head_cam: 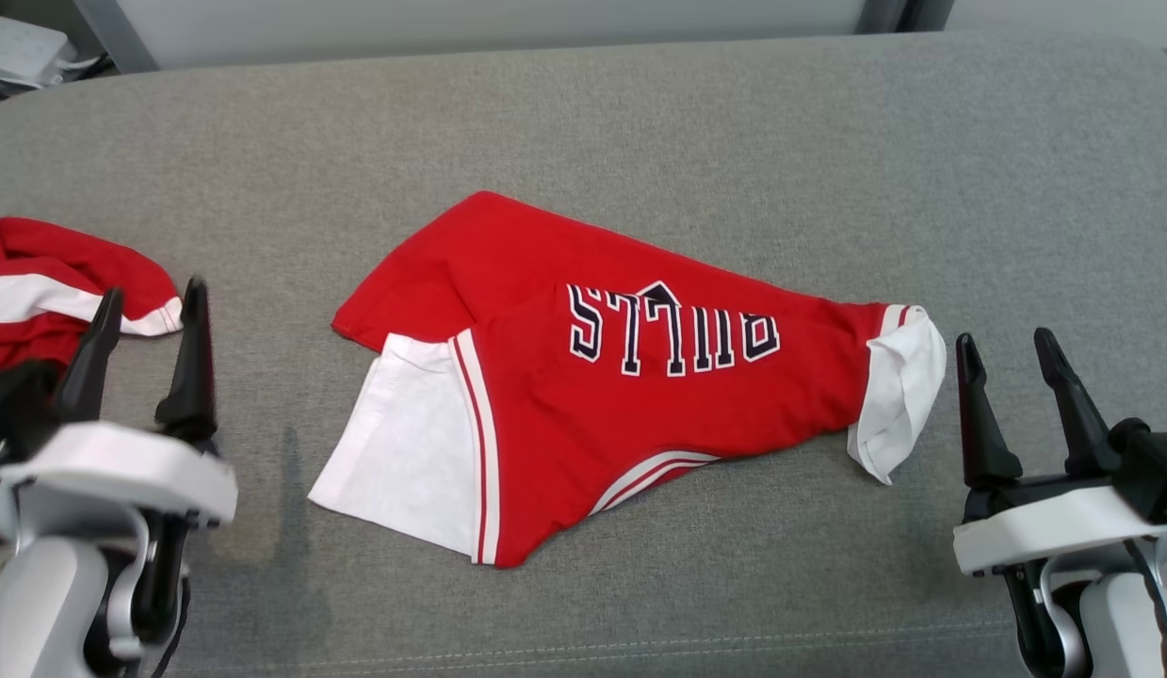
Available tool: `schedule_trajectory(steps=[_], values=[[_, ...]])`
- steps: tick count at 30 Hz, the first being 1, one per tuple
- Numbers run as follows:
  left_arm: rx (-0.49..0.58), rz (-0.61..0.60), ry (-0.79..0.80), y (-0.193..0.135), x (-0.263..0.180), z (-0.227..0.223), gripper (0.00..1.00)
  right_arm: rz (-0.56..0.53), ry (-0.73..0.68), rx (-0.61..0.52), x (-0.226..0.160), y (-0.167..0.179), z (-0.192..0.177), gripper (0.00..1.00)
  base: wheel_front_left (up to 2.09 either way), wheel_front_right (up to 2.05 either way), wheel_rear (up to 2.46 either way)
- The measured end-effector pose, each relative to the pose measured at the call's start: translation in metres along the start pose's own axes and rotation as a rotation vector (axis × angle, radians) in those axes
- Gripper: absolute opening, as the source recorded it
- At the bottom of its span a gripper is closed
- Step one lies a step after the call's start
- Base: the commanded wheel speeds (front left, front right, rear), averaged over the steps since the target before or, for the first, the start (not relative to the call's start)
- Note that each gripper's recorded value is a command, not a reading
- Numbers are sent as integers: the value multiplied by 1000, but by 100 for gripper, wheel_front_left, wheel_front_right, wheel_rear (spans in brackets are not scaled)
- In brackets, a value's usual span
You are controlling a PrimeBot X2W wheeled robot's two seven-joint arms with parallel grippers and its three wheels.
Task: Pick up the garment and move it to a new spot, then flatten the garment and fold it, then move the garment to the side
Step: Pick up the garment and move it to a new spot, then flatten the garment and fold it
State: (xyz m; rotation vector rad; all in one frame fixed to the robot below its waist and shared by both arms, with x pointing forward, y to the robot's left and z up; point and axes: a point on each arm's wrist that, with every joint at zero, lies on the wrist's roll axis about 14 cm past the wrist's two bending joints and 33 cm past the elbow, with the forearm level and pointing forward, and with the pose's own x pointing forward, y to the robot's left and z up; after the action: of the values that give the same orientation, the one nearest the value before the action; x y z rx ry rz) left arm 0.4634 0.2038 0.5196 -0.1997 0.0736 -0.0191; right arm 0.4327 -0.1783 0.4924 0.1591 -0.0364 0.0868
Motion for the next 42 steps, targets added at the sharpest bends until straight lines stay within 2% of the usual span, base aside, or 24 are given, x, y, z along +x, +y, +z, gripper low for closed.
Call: schedule_trajectory(steps=[7,20,30,42], values=[[-34,125,-21,37,-52,-7,100,45,-3,-18,-13,15,6,100,0,0,0],[-25,164,-31,45,-109,-9,100,75,-28,-47,-51,35,22,100,0,0,0],[12,140,-50,38,-116,-2,100,68,-12,-38,-71,39,21,100,0,0,0],[28,124,-32,33,-116,-7,100,68,-8,-25,-72,42,21,100,0,0,0]])
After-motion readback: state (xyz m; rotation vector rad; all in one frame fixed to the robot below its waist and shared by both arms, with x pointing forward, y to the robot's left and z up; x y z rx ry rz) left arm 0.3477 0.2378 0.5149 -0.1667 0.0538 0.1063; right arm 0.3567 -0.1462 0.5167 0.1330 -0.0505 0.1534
